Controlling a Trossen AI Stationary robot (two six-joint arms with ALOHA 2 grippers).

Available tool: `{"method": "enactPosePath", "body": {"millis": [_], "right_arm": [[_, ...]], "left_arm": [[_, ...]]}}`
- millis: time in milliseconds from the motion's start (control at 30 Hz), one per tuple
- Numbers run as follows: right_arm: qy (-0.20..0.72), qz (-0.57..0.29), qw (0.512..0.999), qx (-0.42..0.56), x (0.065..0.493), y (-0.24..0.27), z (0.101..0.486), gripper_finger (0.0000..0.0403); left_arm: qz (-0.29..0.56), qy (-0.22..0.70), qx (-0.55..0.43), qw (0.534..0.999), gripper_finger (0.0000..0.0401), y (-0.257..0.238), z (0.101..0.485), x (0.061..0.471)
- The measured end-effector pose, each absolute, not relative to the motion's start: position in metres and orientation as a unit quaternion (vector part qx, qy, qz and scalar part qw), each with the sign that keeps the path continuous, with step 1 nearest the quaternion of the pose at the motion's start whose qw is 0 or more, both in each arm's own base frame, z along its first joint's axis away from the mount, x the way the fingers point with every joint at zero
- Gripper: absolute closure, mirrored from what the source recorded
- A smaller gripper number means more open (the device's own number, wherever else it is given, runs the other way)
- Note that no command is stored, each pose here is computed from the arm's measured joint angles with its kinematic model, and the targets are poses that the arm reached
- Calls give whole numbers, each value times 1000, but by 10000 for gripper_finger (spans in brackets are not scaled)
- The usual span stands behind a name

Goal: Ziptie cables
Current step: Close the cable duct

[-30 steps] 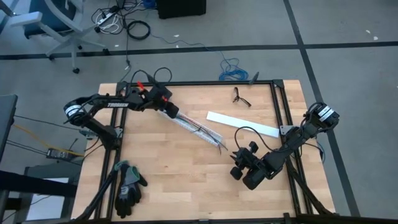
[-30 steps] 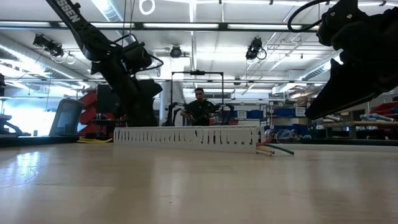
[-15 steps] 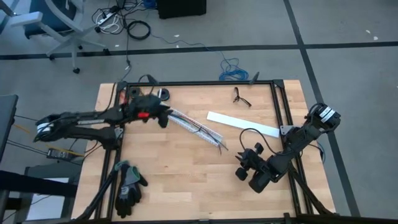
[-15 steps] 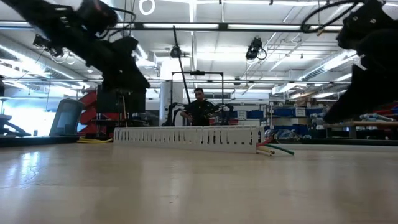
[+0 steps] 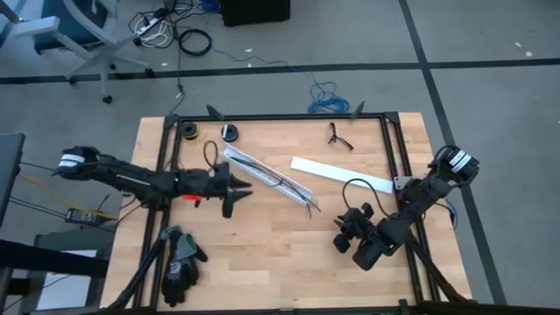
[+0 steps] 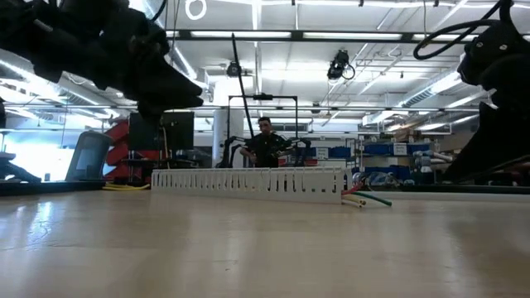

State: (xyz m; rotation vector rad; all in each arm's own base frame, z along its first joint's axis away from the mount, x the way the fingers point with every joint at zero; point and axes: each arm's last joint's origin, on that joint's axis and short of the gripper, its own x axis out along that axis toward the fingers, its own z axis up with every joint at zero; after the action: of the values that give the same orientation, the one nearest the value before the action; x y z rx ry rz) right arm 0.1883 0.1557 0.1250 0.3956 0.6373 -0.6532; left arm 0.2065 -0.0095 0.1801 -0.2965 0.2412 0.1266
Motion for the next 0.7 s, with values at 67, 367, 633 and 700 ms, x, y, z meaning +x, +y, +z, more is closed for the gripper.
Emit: {"method": "enactPosePath", "body": {"millis": [67,367,633,700], "right_arm": [[302,-312,879,196,189,156,125,328],[289,-304,881,219,194,158,127,328],[276,-287,886,235,200,161,129,327],[274,-282,889,235,202,162,130,328]], "left_arm": [[39,130,-120,984,261,-21,177,216],[-13,158,13,987,261,-47,168,268],[-31,173,121,977,261,-56,167,324],[-28,188,132,973,261,-56,166,338]]}}
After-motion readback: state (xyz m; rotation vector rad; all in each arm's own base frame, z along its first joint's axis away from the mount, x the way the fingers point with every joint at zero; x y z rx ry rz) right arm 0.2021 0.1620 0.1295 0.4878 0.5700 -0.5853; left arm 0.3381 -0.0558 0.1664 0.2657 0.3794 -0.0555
